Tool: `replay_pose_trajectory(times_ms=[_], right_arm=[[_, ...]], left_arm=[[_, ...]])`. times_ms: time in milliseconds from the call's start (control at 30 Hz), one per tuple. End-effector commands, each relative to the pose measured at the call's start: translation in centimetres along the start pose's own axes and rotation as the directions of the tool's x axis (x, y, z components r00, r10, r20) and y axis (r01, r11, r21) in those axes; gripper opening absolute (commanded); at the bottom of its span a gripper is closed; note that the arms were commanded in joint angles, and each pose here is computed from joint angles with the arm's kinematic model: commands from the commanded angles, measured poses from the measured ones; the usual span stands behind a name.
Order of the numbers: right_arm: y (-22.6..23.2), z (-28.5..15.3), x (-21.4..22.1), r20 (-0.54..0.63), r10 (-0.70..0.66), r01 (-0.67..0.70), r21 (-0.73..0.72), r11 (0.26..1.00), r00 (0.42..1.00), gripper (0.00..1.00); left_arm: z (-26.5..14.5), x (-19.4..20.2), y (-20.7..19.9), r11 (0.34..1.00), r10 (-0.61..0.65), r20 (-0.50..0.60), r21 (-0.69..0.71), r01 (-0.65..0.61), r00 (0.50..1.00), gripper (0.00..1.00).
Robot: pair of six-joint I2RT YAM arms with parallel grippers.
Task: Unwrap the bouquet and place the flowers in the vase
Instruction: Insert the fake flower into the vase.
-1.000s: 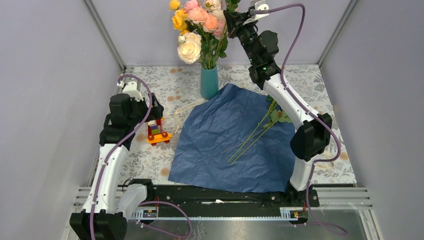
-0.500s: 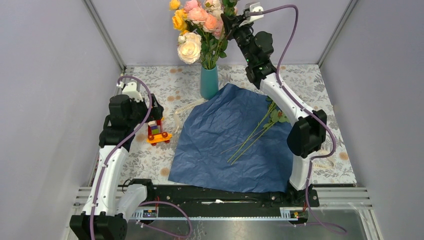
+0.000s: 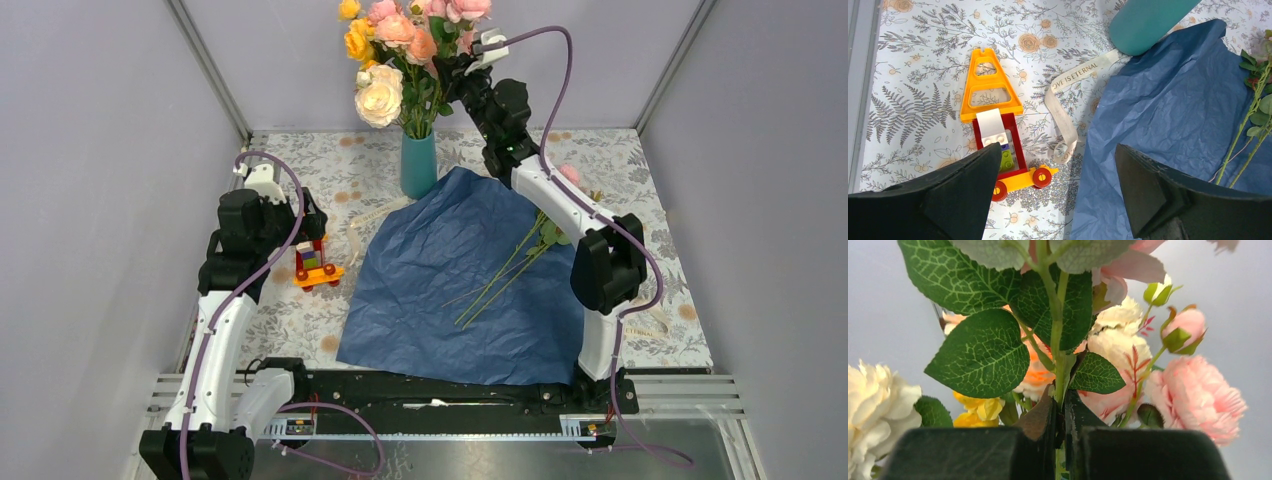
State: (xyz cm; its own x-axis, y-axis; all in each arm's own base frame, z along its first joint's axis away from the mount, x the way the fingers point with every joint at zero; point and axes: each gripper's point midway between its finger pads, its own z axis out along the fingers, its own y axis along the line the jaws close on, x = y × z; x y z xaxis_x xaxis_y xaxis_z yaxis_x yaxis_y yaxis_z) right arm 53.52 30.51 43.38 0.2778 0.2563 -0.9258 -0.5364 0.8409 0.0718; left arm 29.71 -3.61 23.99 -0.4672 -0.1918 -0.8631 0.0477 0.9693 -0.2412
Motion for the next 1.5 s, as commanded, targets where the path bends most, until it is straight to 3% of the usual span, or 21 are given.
replay_pose_trajectory(times_ms=[0,600,1100,1467], right_arm=[[0.9,-0.1,-1.9,0.071,-0.002,0.002,0.0,1.0,0.997,0.0],[1.4,-1.6,2.8,-0.004,0.023,-0.022,0.029,0.999,1.0,0.0],[1.8,-1.1,-3.4,0.142,0.012,-0.017,0.036,0.999,0.99,0.0],[2.4,-1.9,1.5,0.064,0.016,-0.019,0.042,0.999,0.998,0.0]], left_arm=[[0.1,-1.1,0.0,1.0,0.02,0.051,0.005,-0.02,0.999,0.91],[0.0,-1.0,-0.3,1.0,0.018,0.048,0.022,-0.019,0.999,0.91],[0.0,-0.9,-0.4,0.999,0.017,0.047,0.028,-0.018,0.999,0.91],[0.1,-0.8,-0.5,0.999,0.015,0.044,0.033,-0.016,0.999,0.91]])
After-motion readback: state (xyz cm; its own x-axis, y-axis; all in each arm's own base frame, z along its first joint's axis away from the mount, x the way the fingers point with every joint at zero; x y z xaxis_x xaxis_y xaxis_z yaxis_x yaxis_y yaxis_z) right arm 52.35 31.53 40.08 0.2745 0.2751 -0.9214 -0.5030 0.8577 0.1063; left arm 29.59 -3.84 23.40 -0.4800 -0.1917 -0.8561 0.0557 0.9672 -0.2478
